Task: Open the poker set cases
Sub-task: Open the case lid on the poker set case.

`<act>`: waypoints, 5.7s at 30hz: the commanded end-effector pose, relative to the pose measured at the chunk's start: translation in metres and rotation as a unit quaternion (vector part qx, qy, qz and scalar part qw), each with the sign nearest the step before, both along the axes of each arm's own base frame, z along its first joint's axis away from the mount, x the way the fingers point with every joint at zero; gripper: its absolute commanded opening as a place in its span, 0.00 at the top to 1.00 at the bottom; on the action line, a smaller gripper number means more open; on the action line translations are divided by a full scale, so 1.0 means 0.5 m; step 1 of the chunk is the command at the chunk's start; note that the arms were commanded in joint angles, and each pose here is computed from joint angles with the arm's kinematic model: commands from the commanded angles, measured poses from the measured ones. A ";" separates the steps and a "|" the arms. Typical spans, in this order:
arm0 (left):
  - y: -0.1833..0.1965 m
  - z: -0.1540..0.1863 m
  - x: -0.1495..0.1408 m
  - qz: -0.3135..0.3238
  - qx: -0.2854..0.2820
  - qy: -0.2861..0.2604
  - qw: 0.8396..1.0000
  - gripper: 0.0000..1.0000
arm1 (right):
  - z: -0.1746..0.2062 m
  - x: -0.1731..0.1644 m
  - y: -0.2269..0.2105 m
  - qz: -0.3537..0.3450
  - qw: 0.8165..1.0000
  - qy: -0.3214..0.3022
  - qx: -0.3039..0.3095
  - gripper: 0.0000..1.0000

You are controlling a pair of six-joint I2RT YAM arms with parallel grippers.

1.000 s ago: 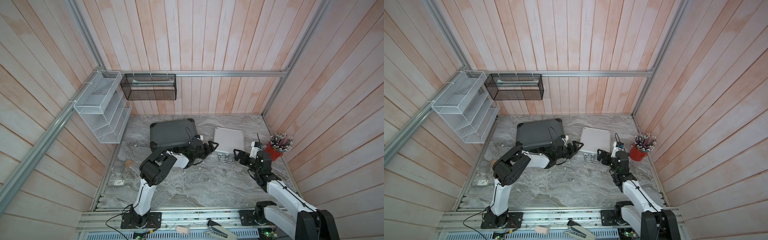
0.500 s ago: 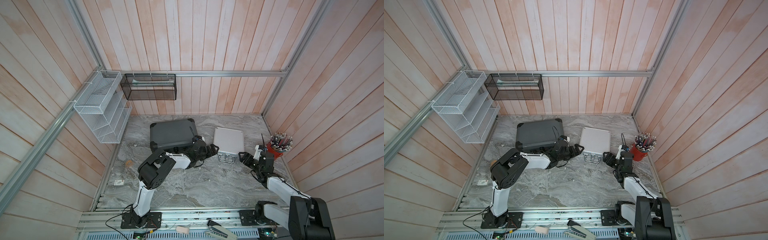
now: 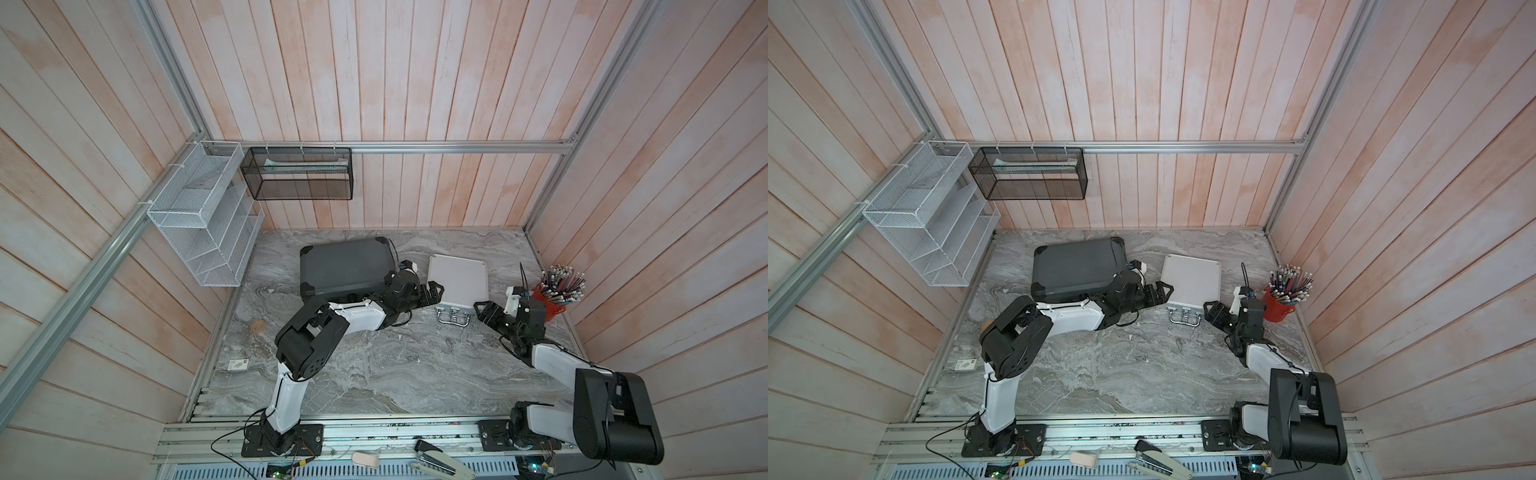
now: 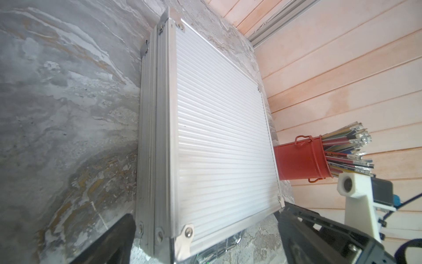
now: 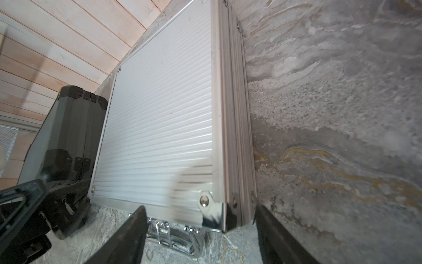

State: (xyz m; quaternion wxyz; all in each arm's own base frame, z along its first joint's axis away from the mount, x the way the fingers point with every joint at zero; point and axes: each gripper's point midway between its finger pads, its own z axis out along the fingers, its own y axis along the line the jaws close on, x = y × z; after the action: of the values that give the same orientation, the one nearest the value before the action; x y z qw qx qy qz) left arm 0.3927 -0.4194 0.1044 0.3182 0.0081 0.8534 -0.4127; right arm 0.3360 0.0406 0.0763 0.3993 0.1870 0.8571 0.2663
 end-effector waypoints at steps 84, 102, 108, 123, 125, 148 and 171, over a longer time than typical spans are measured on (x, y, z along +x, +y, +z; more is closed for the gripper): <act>-0.055 0.052 -0.031 -0.095 -0.051 0.011 0.994 0.02 | 0.079 0.015 0.027 0.058 0.995 -0.052 0.058 0.24; -0.059 0.113 -0.026 -0.100 -0.112 0.008 0.989 0.02 | 0.076 0.008 0.018 0.045 0.997 -0.047 0.049 0.23; -0.049 0.119 -0.019 -0.092 -0.121 0.007 0.988 0.02 | 0.070 0.011 0.010 0.034 0.998 -0.038 0.039 0.14; -0.040 0.132 -0.013 -0.084 -0.130 0.002 0.988 0.02 | 0.045 0.010 0.000 0.018 0.999 -0.016 0.042 0.02; -0.039 0.129 -0.014 -0.083 -0.128 0.003 0.988 0.02 | 0.053 0.012 0.010 0.029 0.998 -0.024 0.054 0.02; -0.009 0.162 -0.017 -0.062 -0.128 -0.034 0.989 0.00 | 0.130 0.024 0.038 0.062 0.990 -0.075 0.100 0.02; 0.066 0.093 -0.038 -0.015 -0.017 -0.068 0.997 0.00 | 0.220 0.075 0.026 0.061 0.988 -0.122 0.079 0.02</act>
State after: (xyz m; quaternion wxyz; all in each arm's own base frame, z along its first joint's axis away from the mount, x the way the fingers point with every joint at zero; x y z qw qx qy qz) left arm 0.3726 -0.3954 0.1641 0.3663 0.0427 0.8102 -0.4555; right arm 0.3663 0.0488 0.1648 0.4489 0.1583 0.7979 0.3698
